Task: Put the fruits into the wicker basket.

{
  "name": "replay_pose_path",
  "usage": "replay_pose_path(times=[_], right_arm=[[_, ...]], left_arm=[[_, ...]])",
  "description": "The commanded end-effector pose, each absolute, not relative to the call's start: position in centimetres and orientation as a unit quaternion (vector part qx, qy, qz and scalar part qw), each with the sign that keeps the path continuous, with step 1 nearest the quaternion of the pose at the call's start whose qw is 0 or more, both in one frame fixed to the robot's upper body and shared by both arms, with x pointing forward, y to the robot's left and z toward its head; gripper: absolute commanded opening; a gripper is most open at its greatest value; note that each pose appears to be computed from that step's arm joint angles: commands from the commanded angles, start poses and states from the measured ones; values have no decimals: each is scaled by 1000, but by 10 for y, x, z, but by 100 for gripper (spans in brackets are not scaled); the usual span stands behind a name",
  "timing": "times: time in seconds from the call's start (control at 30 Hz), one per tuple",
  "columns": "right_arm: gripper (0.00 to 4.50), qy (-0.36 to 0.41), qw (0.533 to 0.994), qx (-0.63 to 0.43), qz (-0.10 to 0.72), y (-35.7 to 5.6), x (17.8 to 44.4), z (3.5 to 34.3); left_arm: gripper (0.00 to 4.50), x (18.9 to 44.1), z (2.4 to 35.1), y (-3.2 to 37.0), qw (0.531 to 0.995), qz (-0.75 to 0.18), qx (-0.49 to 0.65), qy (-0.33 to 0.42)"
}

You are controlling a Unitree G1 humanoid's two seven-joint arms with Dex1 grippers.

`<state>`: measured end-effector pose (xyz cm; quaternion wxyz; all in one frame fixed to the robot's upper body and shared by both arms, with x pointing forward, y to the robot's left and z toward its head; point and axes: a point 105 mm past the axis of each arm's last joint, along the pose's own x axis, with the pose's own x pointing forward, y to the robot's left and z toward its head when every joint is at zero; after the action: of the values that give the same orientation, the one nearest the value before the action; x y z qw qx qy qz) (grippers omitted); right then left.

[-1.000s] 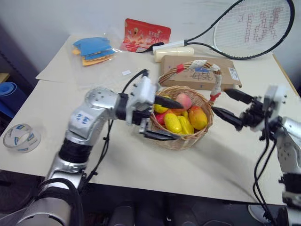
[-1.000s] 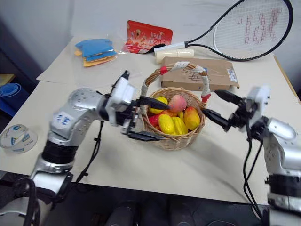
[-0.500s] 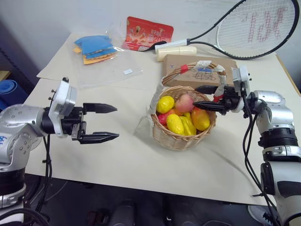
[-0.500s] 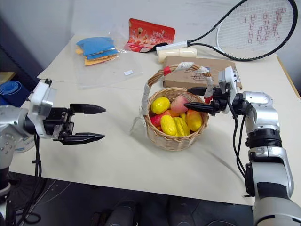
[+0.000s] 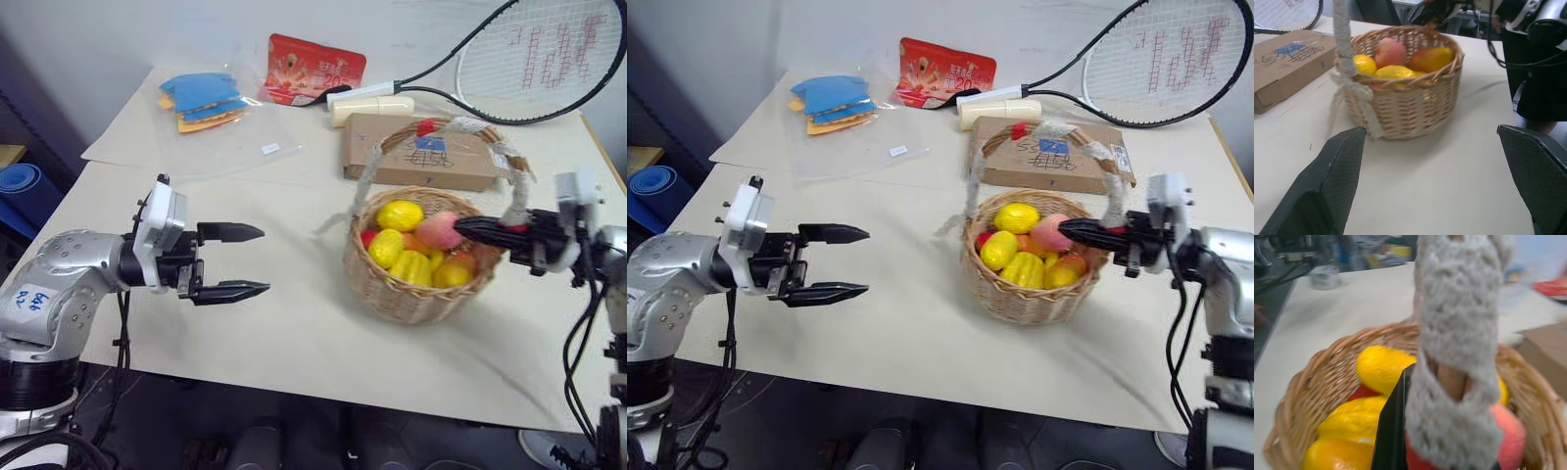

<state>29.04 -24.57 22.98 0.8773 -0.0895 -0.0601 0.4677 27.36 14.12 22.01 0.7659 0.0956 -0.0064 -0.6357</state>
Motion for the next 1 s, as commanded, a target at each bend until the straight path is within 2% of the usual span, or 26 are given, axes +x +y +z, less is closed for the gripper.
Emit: replay_pose_path(times=[0.03,0.2,0.3,0.43,0.63,0.67,0.77,0.9,1.0], right_arm=[[6,-134,910,-99,380,-266,268,262],[6,-193,952,-85,221,-307,250,266],[6,-213,963,-83,143,-326,249,254],[6,-207,970,-97,88,-335,260,227],[6,-200,976,-70,44,-346,277,205],[25,-196,978,-47,52,-345,278,202],[94,-190,978,-65,54,-349,273,205],[232,-186,977,-93,43,-364,252,218],[332,-174,974,-115,86,-356,231,224]], left_arm=[[450,284,223,131,761,-641,97,-27],[450,294,215,117,752,-652,95,-37],[450,298,209,110,750,-653,99,-41],[450,301,201,101,745,-655,115,-46],[450,304,198,98,745,-655,119,-50],[450,305,197,100,748,-651,121,-50],[450,309,196,106,753,-643,129,-49],[450,311,195,113,759,-635,132,-48],[450,309,186,124,764,-626,150,-40]])
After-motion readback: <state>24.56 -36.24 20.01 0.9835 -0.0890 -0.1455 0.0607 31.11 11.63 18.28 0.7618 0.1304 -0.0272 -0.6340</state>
